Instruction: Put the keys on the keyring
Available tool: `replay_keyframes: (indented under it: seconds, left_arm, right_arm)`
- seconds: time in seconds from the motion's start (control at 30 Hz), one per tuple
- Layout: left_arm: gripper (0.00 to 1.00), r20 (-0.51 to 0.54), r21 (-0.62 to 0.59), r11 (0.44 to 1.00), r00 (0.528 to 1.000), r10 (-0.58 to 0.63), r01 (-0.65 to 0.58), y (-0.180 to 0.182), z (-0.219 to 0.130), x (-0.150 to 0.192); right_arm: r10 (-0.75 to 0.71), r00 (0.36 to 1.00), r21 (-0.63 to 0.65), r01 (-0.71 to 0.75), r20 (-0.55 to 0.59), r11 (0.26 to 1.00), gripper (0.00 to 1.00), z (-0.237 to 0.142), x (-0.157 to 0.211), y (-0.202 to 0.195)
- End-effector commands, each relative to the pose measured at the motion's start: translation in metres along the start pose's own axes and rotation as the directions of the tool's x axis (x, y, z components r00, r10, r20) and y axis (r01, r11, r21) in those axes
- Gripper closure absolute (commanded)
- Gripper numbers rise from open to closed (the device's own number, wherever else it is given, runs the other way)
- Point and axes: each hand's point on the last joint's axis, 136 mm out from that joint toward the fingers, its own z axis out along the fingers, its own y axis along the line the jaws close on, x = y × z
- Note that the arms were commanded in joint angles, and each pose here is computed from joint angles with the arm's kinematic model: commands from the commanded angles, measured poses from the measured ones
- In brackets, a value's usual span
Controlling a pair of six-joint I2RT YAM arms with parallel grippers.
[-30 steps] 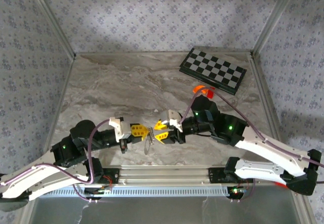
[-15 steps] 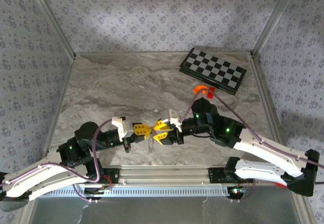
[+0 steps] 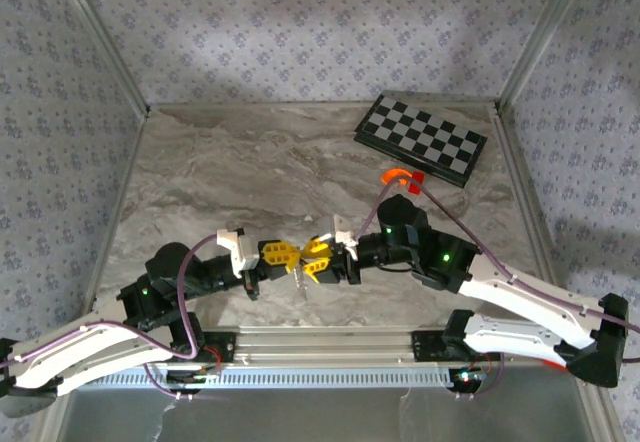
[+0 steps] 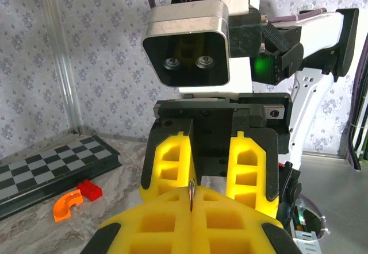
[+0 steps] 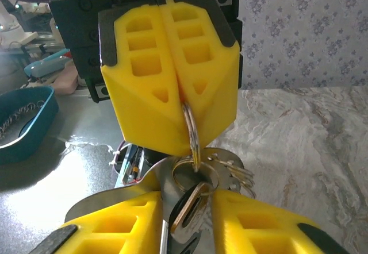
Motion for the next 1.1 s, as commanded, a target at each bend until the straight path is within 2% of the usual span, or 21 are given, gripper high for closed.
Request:
replay_keyframes:
  seconds: [0.0, 0.23, 0.53, 1.07]
  left_arm:
    - [1.00, 0.098, 0.022, 1.000, 0.995, 0.004, -0.006, -0.005, -0.003, -0.024]
    - [1.00, 0.120, 0.026, 1.000, 0.993, 0.006, -0.009, -0.005, -0.002, -0.029]
    - [1.00, 0.112, 0.020, 1.000, 0.994, 0.007, -0.009, -0.004, -0.003, -0.029]
    - [1.00, 0.022, 0.038, 0.999, 1.000, 0.012, -0.013, -0.008, -0.005, -0.015]
  right_arm:
    - [-0.001, 1.000, -0.002, 0.001, 0.027, 1.000, 0.75, -0.003, -0.003, 0.001]
    - [-0.004, 1.000, -0.001, 0.004, 0.024, 1.000, 0.81, -0.003, -0.003, 0.001]
    - [-0.024, 0.999, 0.020, 0.023, 0.027, 1.000, 1.00, -0.007, -0.005, -0.001]
    - [-0.072, 0.997, 0.066, 0.072, -0.001, 0.995, 1.00, -0.016, -0.015, -0.006]
